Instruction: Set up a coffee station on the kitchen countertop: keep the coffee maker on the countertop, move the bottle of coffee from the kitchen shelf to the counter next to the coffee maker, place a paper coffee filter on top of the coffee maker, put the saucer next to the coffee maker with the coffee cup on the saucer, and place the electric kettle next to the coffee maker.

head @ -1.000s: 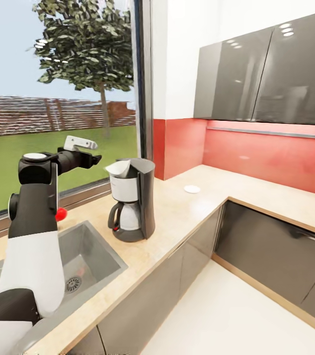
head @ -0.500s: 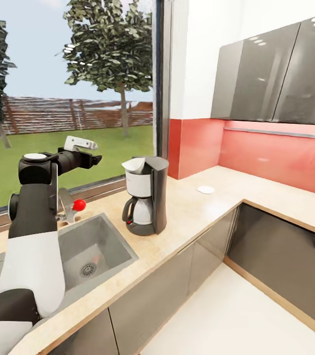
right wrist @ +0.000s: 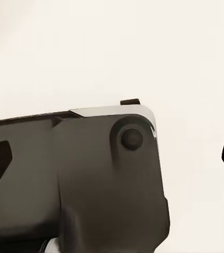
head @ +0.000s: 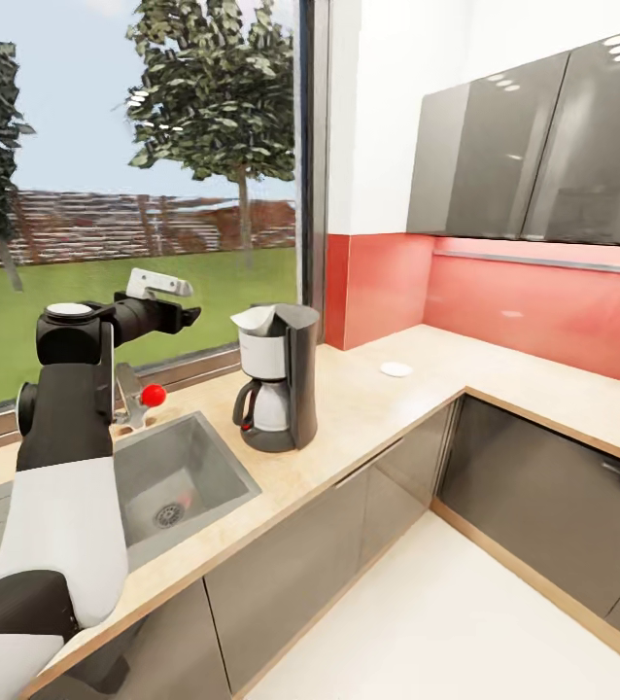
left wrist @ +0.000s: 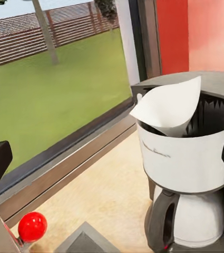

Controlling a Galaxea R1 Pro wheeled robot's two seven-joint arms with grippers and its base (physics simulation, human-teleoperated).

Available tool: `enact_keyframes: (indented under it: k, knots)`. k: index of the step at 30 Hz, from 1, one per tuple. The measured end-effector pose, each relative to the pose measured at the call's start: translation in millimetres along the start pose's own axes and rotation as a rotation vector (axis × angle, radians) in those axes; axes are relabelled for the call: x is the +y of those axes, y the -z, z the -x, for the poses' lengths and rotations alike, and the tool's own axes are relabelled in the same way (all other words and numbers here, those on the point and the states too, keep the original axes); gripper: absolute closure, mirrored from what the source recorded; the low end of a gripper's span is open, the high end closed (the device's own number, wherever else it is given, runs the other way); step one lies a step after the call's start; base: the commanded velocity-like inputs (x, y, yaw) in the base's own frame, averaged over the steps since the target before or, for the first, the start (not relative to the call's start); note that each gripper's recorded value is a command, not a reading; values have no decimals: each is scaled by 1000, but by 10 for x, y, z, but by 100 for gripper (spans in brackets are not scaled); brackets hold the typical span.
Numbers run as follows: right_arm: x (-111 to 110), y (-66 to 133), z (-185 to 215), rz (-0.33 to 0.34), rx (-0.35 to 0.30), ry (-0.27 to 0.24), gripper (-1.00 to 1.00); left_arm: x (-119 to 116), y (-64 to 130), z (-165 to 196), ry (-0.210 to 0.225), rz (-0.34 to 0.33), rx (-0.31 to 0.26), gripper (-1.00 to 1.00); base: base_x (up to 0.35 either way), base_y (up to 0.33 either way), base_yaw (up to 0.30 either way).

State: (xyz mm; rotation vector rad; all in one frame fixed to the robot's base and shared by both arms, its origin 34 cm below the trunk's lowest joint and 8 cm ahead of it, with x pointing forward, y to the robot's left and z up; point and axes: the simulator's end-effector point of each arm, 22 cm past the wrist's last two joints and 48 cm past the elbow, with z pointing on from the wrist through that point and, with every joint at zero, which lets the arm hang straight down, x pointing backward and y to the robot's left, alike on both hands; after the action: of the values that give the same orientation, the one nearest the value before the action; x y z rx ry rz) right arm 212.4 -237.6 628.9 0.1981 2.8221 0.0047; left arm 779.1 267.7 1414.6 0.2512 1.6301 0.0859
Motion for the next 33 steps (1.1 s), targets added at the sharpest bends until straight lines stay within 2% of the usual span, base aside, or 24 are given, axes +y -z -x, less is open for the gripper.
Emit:
enact_keyframes:
  k: [8, 14, 17, 19, 20, 21, 23, 24, 26, 29, 33]
  knots:
    - [-2, 0, 0, -1, 0, 0, -100, -61, -21, -580, 1, -13, 84, -100, -2, -1, 0]
    - [-3, 0, 0, -1, 0, 0, -100, -173, -25, -851, -81, -36, 42, -100, 0, 0, 144]
    - [-3, 0, 0, -1, 0, 0, -100, -219, -13, -1008, -105, -45, 37, -100, 0, 0, 256]
    - [-2, 0, -1, -1, 1, 0, -100, -167, 12, -1111, -76, -45, 36, -100, 0, 0, 274]
    - [-2, 0, -3, -1, 2, 0, -100, -81, 62, -1232, -13, -61, 29, -100, 0, 0, 276]
    - [0, 0, -3, -1, 2, 0, -100, -47, 89, -1318, 4, -67, 36, -100, 0, 0, 276]
    - [2, 0, -4, -1, 2, 0, -100, -13, 157, -1530, 18, -94, 59, -100, 0, 0, 276]
    - [2, 1, -9, 0, 3, 0, -100, -146, 231, -1609, 15, -170, 17, -100, 0, 0, 277]
    - [1, 1, -10, -1, 3, 1, -100, -274, 283, -1689, 6, -220, -1, -100, 0, 0, 277]
    - [0, 1, -9, -1, 3, 0, -100, -418, 340, -1828, 8, -271, 9, -100, 0, 0, 277]
    - [-1, 1, -10, -1, 3, 1, -100, -510, 382, -1964, 15, -294, 26, -100, 0, 0, 277]
